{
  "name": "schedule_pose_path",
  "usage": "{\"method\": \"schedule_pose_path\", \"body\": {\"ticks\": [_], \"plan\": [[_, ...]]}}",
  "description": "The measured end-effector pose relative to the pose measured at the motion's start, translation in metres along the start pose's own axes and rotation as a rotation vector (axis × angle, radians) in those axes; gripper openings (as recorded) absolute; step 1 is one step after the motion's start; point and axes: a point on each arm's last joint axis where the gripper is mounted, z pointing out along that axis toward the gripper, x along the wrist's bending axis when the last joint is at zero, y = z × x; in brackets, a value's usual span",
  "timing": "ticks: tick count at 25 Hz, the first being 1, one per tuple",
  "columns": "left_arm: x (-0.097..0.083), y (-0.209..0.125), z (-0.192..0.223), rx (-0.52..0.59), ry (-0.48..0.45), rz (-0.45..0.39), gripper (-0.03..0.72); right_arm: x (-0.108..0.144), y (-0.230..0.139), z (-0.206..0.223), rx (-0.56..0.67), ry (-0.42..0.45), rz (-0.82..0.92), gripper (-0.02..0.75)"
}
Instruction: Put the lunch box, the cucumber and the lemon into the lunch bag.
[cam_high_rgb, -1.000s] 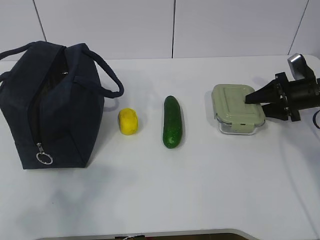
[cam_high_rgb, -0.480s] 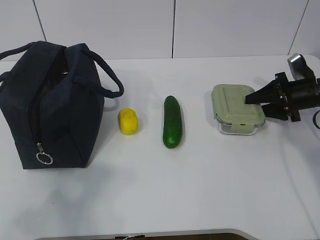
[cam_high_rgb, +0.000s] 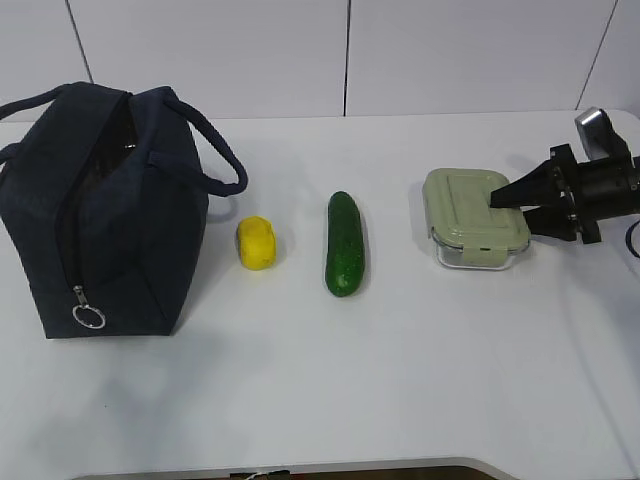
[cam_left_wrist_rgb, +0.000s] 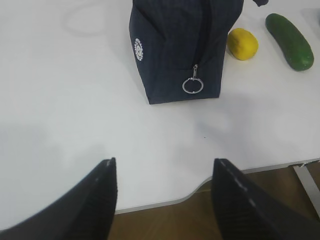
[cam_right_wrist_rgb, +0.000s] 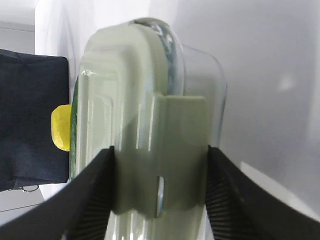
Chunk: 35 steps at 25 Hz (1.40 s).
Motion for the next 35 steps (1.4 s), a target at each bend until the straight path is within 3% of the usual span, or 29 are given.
{"method": "schedule_pose_path", "body": {"ticks": [35], "plan": [[0.000,0.000,0.000,0.000,0.000,0.000,0.438,0.015,0.005,-0.011,-0.016,-0.046,0.017,0.405]]}}
